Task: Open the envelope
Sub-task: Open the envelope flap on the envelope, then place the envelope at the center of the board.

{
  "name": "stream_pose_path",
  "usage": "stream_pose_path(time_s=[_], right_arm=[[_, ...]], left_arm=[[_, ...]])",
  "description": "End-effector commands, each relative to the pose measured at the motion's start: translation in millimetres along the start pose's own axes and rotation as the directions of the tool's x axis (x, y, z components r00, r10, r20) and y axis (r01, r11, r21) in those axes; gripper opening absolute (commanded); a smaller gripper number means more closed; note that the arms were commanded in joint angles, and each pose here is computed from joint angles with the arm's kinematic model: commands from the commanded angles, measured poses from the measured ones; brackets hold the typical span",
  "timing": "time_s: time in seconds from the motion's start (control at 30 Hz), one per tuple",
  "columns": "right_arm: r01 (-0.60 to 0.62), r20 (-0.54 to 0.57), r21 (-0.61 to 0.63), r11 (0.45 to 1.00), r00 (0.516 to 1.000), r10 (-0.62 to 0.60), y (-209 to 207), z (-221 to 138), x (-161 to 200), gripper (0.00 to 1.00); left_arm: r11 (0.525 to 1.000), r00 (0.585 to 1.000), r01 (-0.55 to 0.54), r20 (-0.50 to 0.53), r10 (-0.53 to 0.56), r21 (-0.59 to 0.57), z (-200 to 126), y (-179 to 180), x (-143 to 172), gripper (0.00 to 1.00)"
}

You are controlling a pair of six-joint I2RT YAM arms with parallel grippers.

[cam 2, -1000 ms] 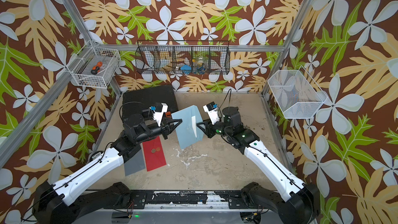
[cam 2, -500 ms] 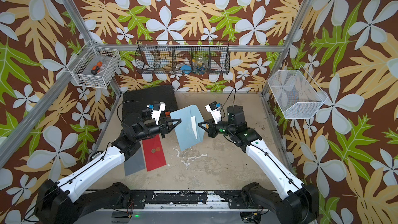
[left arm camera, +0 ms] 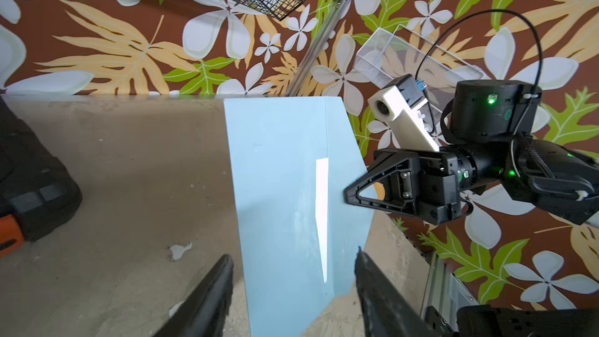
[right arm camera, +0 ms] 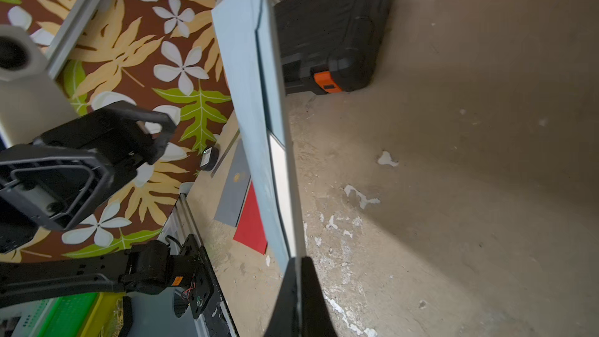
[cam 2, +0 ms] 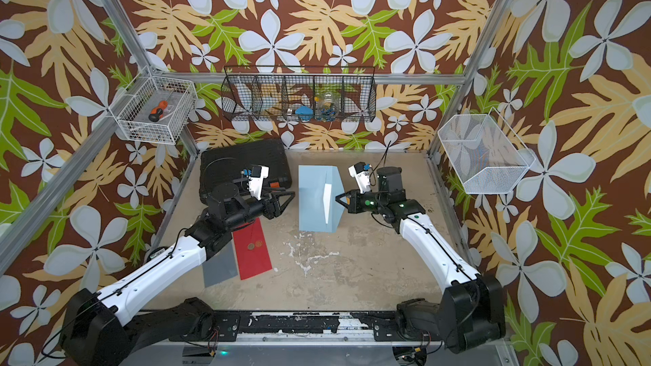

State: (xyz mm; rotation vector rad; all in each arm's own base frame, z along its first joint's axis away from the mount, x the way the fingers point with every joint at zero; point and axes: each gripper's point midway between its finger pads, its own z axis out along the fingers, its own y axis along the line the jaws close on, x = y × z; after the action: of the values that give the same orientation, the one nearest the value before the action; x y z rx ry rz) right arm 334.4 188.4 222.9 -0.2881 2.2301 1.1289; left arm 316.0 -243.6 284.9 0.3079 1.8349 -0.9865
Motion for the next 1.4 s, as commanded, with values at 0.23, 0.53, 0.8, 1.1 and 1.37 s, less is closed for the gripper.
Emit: stream_pose_path(time_s=[0.23, 0.53, 0.8, 1.1, 1.37], right_arm=[[-0.189, -0.069, 0.009, 0.982, 0.98, 0.189, -58.8, 23.3, 9.4, 0.0], [-0.237, -0.143, 0.044, 0.97, 0.96, 0.241, -96.9, 53.6, 19.7, 0.04], [-0.247, -0.222, 0.133, 0.96, 0.936, 0.272, -148.3, 80.5, 30.9, 0.13], [-0.199, -0.22, 0.299, 0.933, 0.937, 0.27, -191.5, 82.8, 31.3, 0.27], [-0.176, -0.18, 0.336, 0.925, 0.952, 0.246, -188.7, 72.8, 20.5, 0.37]], left_arm=[[0.999, 0.999, 0.031, 0.039, -0.03, -0.039, -4.6, 8.1, -1.4, 0.62], [0.999, 0.999, 0.032, 0.041, -0.031, -0.024, -7.7, 6.0, 1.5, 0.62], [0.999, 0.999, 0.033, 0.04, -0.033, 0.006, -9.3, 1.4, 3.8, 0.6], [0.999, 0.998, 0.033, 0.044, -0.034, 0.013, -10.0, 0.3, 4.0, 0.6], [0.999, 0.998, 0.033, 0.048, -0.033, -0.001, -11.1, 1.9, 2.6, 0.59]])
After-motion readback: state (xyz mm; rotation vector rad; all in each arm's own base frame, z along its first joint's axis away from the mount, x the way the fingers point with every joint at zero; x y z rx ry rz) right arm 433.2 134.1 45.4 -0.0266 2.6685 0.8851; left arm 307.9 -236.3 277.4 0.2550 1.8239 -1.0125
